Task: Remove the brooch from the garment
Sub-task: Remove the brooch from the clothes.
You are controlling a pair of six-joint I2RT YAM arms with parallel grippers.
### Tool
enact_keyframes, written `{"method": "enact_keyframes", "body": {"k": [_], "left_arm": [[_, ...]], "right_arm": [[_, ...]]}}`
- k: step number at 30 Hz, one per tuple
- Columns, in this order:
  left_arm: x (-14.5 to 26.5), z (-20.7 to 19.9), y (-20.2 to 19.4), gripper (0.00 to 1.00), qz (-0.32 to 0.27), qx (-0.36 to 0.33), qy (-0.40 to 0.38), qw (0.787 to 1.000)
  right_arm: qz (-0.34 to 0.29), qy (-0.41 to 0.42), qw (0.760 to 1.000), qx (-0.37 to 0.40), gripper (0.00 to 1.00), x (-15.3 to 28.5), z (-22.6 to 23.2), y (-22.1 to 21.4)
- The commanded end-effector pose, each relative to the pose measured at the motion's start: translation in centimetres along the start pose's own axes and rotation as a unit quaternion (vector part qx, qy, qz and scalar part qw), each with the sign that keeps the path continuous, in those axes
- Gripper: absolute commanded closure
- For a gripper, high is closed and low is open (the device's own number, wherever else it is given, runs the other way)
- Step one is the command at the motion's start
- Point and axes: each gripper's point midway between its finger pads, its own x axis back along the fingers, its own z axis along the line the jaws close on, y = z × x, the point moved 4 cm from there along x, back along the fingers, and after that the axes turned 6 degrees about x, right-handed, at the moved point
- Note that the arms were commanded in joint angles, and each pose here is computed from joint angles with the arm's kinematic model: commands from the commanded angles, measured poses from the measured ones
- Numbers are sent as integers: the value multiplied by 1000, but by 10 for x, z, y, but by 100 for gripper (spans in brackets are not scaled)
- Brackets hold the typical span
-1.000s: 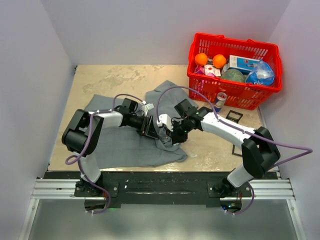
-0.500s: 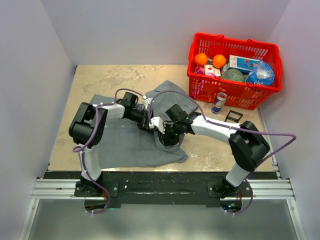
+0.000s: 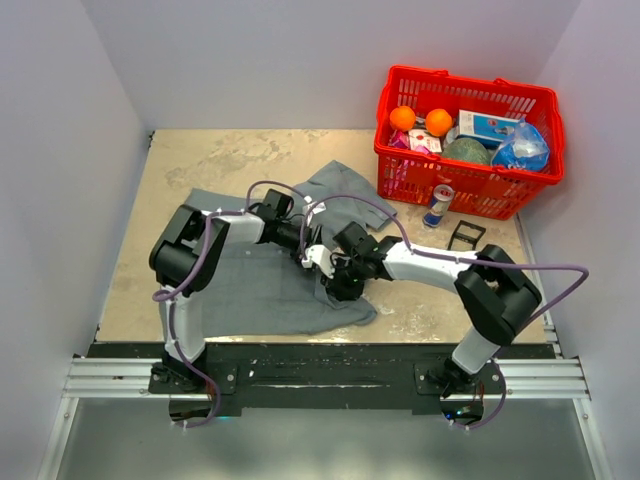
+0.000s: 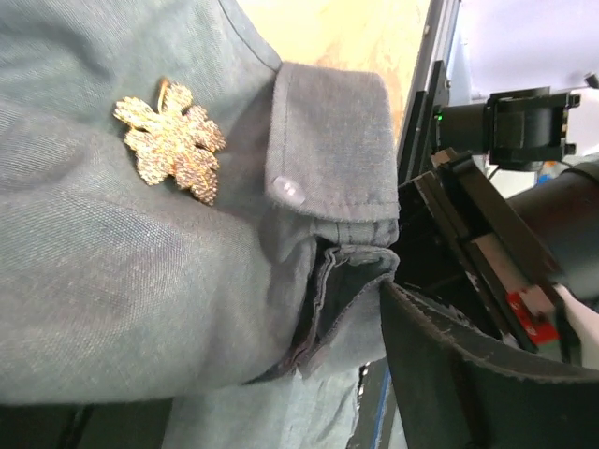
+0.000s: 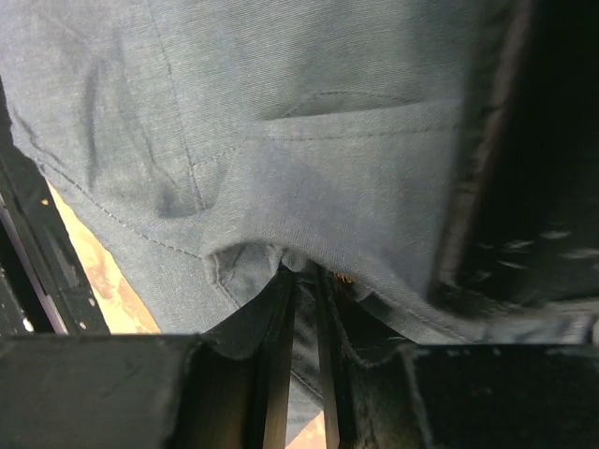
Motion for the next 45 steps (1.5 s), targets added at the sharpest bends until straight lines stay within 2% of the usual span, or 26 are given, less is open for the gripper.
{"method": "enact_keyframes", "body": {"k": [1, 2, 9, 12, 15, 17, 20, 28, 37, 45], "left_arm": [[-12, 6, -5, 22, 8, 3, 6, 1000], [-13, 7, -6, 26, 7, 4, 6, 1000], [-9, -14, -10, 71, -11, -1, -56, 998], [-9, -17, -13, 81, -16, 0, -75, 997], [-9, -20, -12, 85, -19, -2, -81, 997], [-8, -24, -9, 89, -23, -13, -96, 995], [-5, -37, -7, 100, -29, -14, -119, 992], [-1, -40, -6, 100, -29, -22, -130, 991], [0, -41, -3, 100, -24, -35, -140, 989], [1, -36, -7, 100, -5, -57, -123, 991]], "right_arm": [[8, -31, 999, 11, 79, 18, -4, 2], [1, -41, 999, 17, 79, 28, -8, 10], [-10, -48, 999, 3, 76, 72, -1, 24], [-33, -47, 998, 18, 75, 82, 3, 30], [-54, -55, 995, 69, 74, 83, 0, 34], [-65, -27, 992, 105, 73, 77, 5, 36], [-74, 12, 989, 126, 71, 64, 6, 40], [-68, 37, 986, 150, 71, 50, 2, 43], [-60, 51, 970, 230, 71, 63, 4, 41], [-53, 83, 958, 269, 68, 73, -6, 35]]}}
